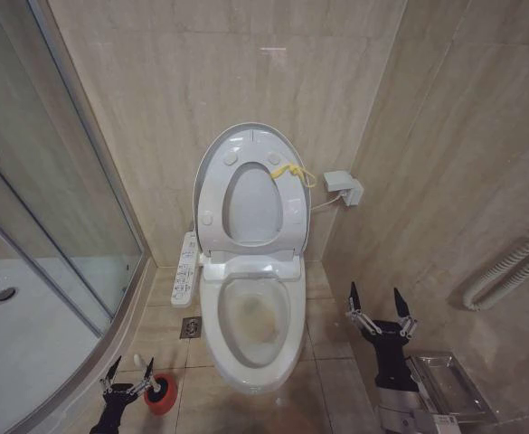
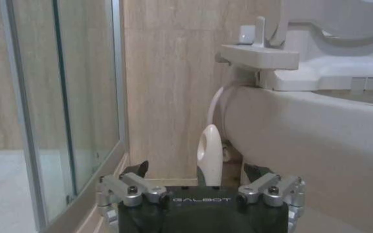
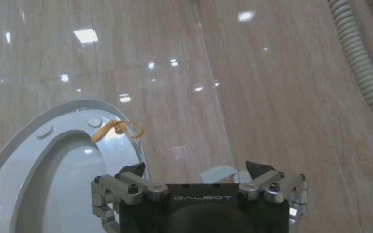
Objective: Open the toilet lid, clean the toilet bowl with a toilet brush, close the toilet lid, and flush.
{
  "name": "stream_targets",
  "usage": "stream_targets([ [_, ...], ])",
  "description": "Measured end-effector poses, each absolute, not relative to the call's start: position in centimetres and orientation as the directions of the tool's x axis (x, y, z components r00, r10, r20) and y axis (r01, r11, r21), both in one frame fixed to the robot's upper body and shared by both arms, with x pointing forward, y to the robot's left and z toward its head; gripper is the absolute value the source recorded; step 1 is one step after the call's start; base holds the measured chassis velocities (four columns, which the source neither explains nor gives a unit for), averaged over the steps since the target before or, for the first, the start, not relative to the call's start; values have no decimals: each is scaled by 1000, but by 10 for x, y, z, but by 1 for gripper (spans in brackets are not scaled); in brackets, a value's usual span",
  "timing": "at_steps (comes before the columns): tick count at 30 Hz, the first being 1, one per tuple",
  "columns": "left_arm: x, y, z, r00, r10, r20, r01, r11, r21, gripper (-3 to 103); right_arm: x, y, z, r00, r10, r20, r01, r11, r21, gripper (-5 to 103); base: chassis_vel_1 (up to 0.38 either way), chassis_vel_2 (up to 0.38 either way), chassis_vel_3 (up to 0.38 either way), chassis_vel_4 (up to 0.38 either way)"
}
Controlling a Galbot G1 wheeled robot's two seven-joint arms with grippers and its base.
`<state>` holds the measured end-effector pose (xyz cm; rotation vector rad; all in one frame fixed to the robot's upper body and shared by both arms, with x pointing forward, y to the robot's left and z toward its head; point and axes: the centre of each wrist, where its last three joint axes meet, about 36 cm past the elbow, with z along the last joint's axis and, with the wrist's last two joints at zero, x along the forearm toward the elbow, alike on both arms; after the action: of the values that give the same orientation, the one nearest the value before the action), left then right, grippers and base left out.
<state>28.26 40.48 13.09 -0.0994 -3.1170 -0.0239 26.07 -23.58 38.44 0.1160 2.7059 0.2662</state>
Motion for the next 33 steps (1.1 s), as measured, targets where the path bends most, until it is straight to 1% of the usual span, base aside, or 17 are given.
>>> stream_targets([
  [5,286,403,128,-998,61,28,62,998,11,103,262,-236,383,-910,119,-398,39,978,203,100,0,0,0,0],
  [6,287,403,128,-998,61,29,61,998,10,89,262,-236,383,-910,119,-398,39,978,203,100,0,0,0,0],
  [13,288,403,125,-997,62,40,63,998,11,89,265,-237,380,-911,117,-395,39,979,201,100,0,0,0,0],
  [14,288,402,124,-997,62,40,63,998,11,62,265,-237,379,-912,117,-393,39,979,201,100,0,0,0,0],
  [19,287,402,125,-997,66,40,66,998,12,62,268,-236,376,-913,118,-391,39,978,203,100,0,0,0,0],
  [20,287,401,126,-997,67,38,67,998,13,36,269,-236,376,-913,118,-391,40,978,203,100,0,0,0,0],
  [27,288,400,131,-997,71,23,71,997,14,36,270,-236,374,-913,118,-391,40,978,204,100,0,0,0,0],
  [28,288,400,132,-997,70,19,70,997,14,22,271,-236,374,-913,118,-391,39,978,205,100,0,0,0,0],
  [33,289,393,144,-997,70,-18,70,997,13,22,271,-236,373,-913,118,-391,39,978,204,100,0,0,0,0],
])
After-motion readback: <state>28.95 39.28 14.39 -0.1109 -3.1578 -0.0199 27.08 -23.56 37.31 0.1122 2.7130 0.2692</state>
